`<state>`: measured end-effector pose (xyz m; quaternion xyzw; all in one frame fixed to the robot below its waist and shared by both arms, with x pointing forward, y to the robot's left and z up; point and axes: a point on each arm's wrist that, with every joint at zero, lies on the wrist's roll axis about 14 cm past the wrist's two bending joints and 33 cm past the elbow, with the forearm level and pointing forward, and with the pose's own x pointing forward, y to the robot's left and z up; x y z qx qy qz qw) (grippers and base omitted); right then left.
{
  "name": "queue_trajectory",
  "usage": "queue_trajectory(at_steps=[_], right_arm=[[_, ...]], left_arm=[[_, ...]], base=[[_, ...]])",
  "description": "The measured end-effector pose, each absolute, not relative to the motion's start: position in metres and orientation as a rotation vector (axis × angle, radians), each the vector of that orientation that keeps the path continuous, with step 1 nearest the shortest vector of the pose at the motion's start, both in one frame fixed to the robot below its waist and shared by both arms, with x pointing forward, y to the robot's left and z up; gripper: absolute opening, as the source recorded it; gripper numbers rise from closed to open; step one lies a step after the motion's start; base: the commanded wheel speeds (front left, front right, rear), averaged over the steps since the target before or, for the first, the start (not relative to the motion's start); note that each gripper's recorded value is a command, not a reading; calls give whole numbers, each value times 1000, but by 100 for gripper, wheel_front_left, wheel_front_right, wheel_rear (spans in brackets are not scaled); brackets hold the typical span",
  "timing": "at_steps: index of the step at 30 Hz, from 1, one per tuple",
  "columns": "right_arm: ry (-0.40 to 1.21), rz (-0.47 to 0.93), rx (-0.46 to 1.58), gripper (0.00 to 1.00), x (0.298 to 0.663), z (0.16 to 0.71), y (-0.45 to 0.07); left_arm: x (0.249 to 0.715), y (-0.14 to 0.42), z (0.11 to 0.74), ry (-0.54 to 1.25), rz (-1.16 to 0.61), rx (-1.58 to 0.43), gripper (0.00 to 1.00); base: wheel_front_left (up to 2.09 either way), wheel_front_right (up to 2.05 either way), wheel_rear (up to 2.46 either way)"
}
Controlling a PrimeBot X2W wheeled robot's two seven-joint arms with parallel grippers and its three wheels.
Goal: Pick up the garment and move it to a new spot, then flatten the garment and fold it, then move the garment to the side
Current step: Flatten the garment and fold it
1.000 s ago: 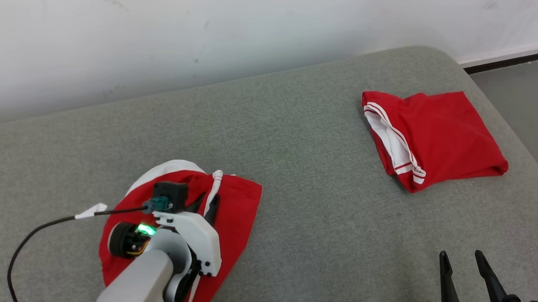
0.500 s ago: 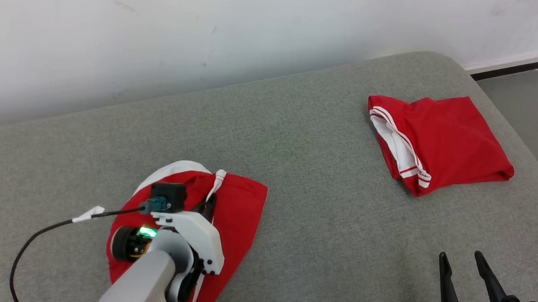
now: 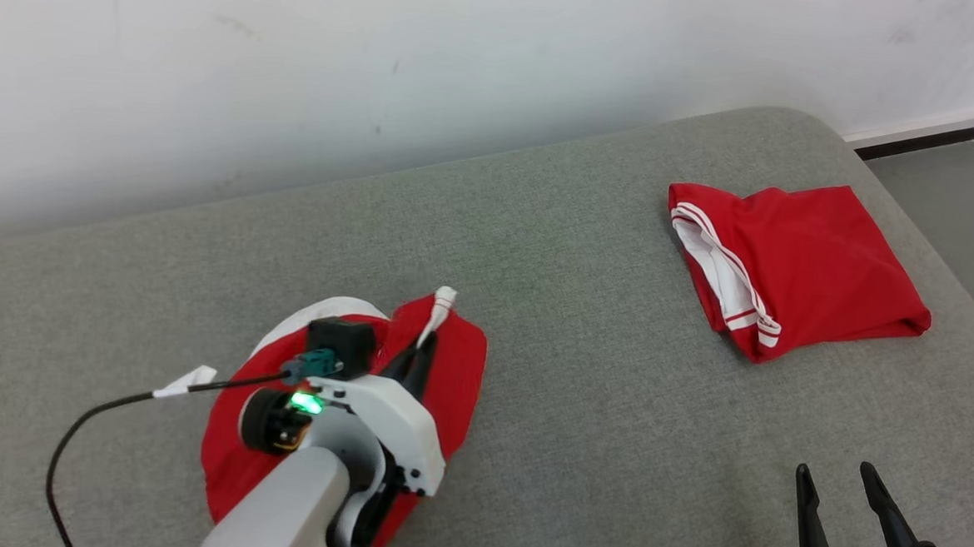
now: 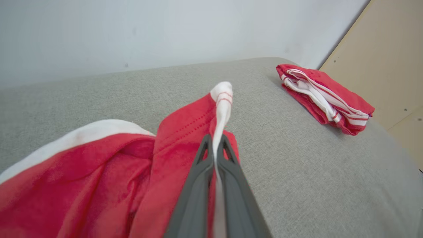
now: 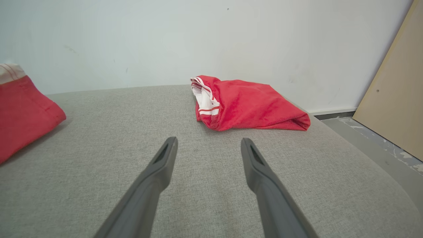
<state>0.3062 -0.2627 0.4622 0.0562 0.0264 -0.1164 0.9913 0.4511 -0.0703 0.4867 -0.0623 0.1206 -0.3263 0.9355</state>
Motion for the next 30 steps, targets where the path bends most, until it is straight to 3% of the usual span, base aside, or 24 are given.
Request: queue_trajectory(at_steps=[8,17,18,19,20,30], right_arm=[[54,-234,112,100,304,462,-263],[70,-244,107,100,304,458,-265],[72,-246,106,100,304,457,-266],[75,-248,106,100,303,457,-266],[76,-250,105,100,303,456,-267],[71,-269,106,100,300,457,-273]], left_arm=[[401,-108,501,243,-839,-145,0],[344,-135,470,350,-988,-126,0],[341,-138,468,347,-1002,-124,16],[338,-141,466,347,-1016,-121,52],[333,-144,464,342,-1038,-111,100],[303,-160,476,285,-1150,-214,100]], base=[[0,0,0],[0,0,0],[0,0,0],[0,0,0],[0,0,0],[0,0,0]])
